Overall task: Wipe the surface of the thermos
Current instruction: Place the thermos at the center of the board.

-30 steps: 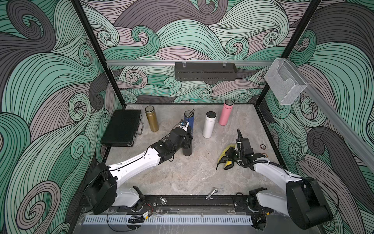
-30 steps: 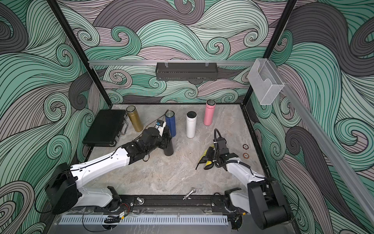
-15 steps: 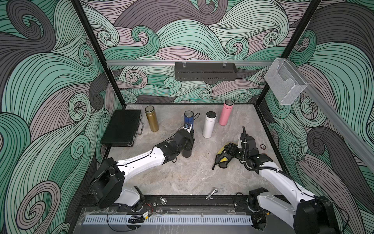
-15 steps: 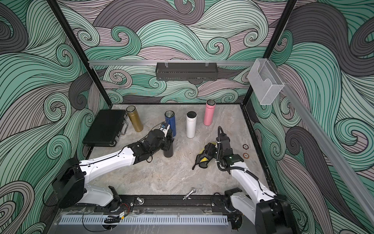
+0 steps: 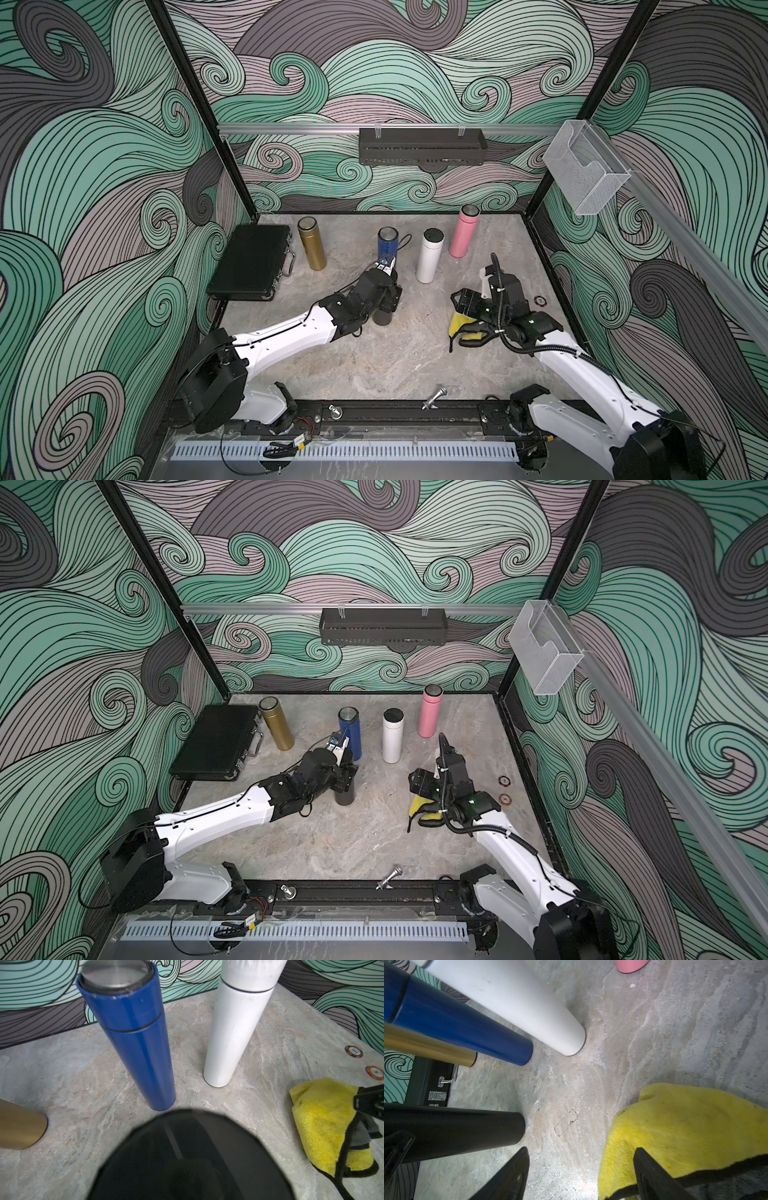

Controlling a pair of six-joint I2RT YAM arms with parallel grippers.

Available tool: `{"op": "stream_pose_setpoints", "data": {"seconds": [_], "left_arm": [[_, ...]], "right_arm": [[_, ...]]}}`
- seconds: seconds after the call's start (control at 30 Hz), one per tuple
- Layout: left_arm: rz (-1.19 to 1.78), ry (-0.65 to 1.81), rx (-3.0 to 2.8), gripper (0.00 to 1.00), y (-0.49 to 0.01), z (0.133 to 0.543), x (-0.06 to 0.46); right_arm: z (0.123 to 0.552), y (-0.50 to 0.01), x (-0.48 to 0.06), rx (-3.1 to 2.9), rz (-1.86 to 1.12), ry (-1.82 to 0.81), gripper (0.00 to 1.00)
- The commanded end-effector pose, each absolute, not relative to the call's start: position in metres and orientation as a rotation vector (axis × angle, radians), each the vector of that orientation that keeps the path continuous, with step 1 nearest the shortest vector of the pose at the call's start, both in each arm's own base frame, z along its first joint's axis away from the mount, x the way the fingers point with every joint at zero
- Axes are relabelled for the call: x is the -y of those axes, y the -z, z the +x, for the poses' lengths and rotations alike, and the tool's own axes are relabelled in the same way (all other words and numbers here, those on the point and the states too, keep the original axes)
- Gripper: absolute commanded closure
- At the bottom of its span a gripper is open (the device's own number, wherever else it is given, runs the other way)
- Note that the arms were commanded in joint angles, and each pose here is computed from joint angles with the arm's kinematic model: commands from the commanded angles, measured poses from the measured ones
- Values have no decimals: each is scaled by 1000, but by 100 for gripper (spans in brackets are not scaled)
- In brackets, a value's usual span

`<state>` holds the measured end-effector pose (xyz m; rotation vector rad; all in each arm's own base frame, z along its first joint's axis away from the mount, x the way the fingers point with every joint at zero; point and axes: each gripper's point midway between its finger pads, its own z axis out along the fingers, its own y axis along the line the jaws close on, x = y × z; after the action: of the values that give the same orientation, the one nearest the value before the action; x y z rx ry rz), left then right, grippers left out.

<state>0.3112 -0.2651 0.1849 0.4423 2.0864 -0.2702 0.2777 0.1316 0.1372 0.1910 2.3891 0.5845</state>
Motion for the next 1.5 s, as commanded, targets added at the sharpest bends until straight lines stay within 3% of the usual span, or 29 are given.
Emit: {"op": "stream_pose_setpoints", "data": {"seconds": [0.0,0.23,0.5,0.77,0.97,1.47], "left_arm": [[423,269,-2036,16,-201,309,261],[401,309,-2023,2,-218,301,255],[217,380,-1951,1,-280,289,227],[107,392,-2024,1,-327,287,214],[239,412,-2241,1,-326,276,236],[226,390,-2369,2,-256,285,258]], "right_arm": [[280,-146,-143,-2390,117,-580,18],[287,-162,-171,-2362,14,-624,17],[292,-182,-199,-2335,-93,-649,17],[295,-187,-186,-2333,-41,-569,18],[294,-185,-183,-2323,-29,-562,18],[292,-175,-182,-2333,-26,-563,19]]}}
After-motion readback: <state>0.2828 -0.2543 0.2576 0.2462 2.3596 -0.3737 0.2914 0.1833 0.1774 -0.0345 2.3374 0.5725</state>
